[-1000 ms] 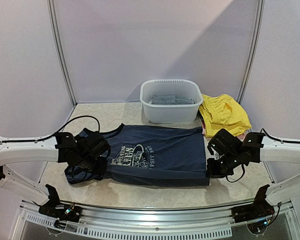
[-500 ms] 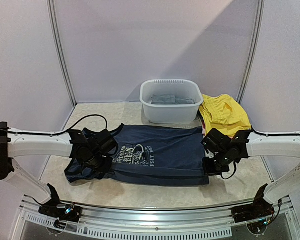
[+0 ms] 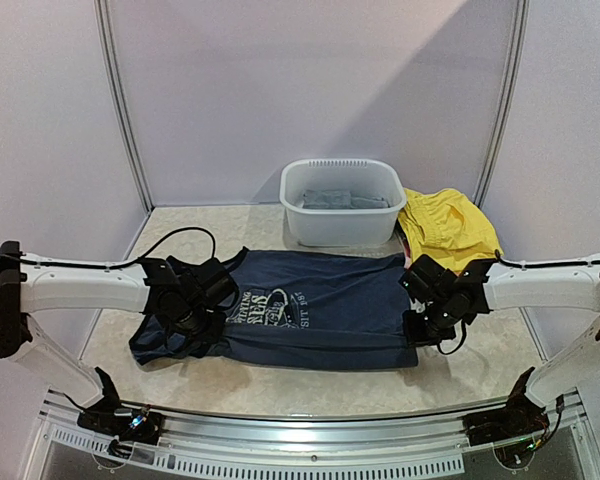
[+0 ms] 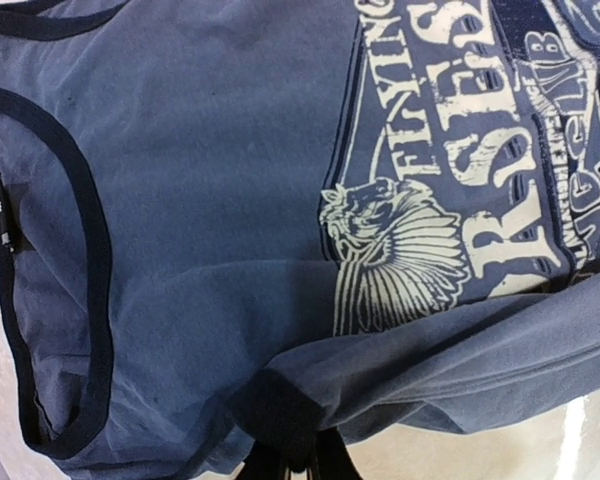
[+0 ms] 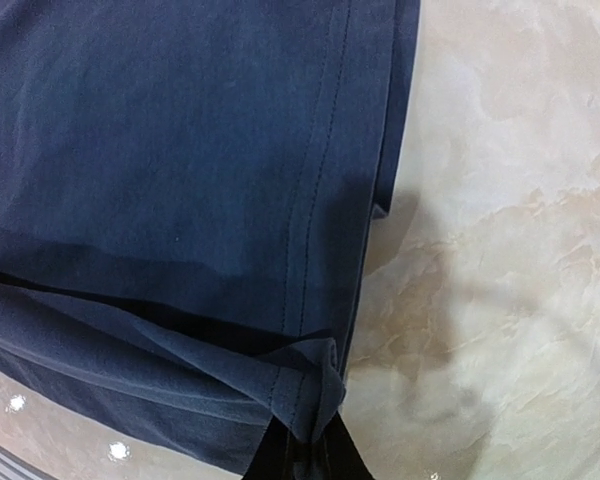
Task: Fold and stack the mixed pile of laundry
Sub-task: Fold the flattened tank top at the center of the board.
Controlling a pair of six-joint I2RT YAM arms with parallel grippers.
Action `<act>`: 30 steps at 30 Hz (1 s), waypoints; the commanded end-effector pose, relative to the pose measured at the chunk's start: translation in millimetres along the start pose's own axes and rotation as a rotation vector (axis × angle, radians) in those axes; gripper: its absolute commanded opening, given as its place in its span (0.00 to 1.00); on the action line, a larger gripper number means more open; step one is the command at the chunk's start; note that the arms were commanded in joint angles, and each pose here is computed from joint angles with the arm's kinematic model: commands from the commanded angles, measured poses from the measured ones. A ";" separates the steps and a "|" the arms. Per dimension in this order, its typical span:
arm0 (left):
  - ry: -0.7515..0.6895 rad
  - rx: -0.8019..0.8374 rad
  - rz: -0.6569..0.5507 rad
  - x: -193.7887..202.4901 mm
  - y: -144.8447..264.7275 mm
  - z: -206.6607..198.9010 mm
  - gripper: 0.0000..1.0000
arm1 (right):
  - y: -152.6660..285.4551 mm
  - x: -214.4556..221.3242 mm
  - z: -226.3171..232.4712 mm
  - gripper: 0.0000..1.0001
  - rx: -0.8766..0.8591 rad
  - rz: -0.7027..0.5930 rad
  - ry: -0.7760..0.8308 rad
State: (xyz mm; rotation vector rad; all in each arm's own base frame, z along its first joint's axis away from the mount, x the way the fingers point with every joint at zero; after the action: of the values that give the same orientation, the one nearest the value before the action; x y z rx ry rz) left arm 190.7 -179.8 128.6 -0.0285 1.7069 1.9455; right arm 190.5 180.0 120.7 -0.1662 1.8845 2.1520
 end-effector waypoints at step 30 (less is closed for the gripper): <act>-0.099 0.140 -0.252 -10.4 7.7 -34.7 0.35 | 11.5 9.2 46.2 0.33 -0.386 0.003 0.158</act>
State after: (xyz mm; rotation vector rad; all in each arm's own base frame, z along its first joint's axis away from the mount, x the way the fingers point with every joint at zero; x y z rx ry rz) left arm 180.5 -203.5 134.9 -0.0944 1.6886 1.6645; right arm 190.6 218.2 154.6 -0.4363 1.4756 2.5045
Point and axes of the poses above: each gripper's point midway between its finger pads, its own y axis back along the fingers, its own z axis along the line the jaws close on, x = y × z, the point moved 8 cm from there along y, back along the fingers, and after that the axes turned 9 degrees about -y, right-handed, at the moved point
